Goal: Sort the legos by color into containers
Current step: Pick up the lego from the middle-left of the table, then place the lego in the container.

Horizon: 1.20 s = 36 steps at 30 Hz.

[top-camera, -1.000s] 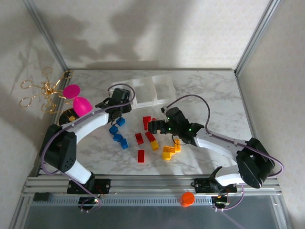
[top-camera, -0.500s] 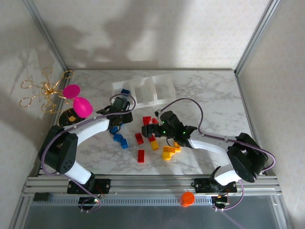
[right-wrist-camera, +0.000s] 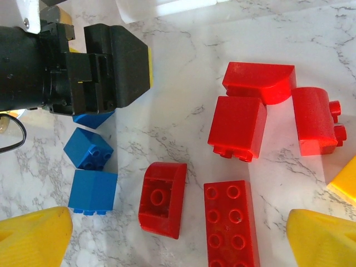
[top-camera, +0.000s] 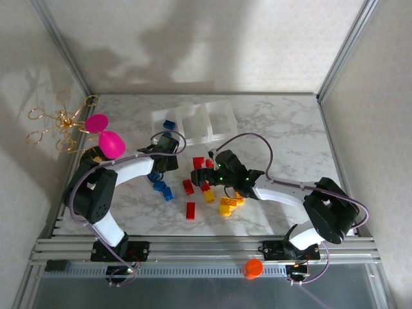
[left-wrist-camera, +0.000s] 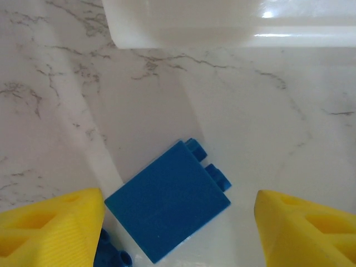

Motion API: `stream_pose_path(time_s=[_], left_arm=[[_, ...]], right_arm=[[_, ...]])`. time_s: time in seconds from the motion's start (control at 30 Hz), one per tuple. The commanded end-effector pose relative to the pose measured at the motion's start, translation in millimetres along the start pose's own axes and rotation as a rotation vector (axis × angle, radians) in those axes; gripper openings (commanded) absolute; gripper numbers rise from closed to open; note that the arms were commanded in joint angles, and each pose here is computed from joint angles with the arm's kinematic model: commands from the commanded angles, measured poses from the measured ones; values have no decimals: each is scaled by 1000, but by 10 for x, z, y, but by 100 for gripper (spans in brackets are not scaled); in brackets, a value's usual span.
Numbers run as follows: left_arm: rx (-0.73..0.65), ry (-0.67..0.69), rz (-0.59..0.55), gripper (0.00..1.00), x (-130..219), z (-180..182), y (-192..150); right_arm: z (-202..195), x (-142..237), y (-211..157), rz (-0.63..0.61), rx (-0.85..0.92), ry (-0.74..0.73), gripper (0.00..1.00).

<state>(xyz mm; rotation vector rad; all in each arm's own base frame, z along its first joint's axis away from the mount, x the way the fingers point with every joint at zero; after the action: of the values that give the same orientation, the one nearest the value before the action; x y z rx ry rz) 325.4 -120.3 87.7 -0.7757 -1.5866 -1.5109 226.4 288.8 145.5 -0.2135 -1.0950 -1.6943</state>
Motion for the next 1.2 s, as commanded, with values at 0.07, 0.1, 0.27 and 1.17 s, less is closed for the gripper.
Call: stream_pose_path(time_s=[0.07, 0.1, 0.27, 1.17], left_arm=[[5, 12, -16, 69, -37, -17, 58], [3, 14, -14, 68, -51, -18, 57], [-5, 30, -18, 63, -79, -30, 90], [56, -34, -217, 46, 639, -40, 777]], right_arm=[[29, -25, 17, -13, -9, 6, 99], [26, -26, 19, -14, -8, 4, 99], [16, -29, 16, -13, -5, -5, 99], [107, 248, 587, -162, 6, 7, 99]])
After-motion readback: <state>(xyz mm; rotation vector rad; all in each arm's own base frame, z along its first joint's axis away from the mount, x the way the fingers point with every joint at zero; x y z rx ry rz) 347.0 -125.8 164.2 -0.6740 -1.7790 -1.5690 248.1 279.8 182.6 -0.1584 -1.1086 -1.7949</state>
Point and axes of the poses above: each hand's point on the last joint's axis, 136 mm out from that joint toward the fingers, its own x axis back along the fingers, its own z axis along the line the jaws close on, y = z × x, the point moved 6 cm from there along x, back along the fingers, and after that the axes turned 7 degrees about -x, right-handed, at the moved point
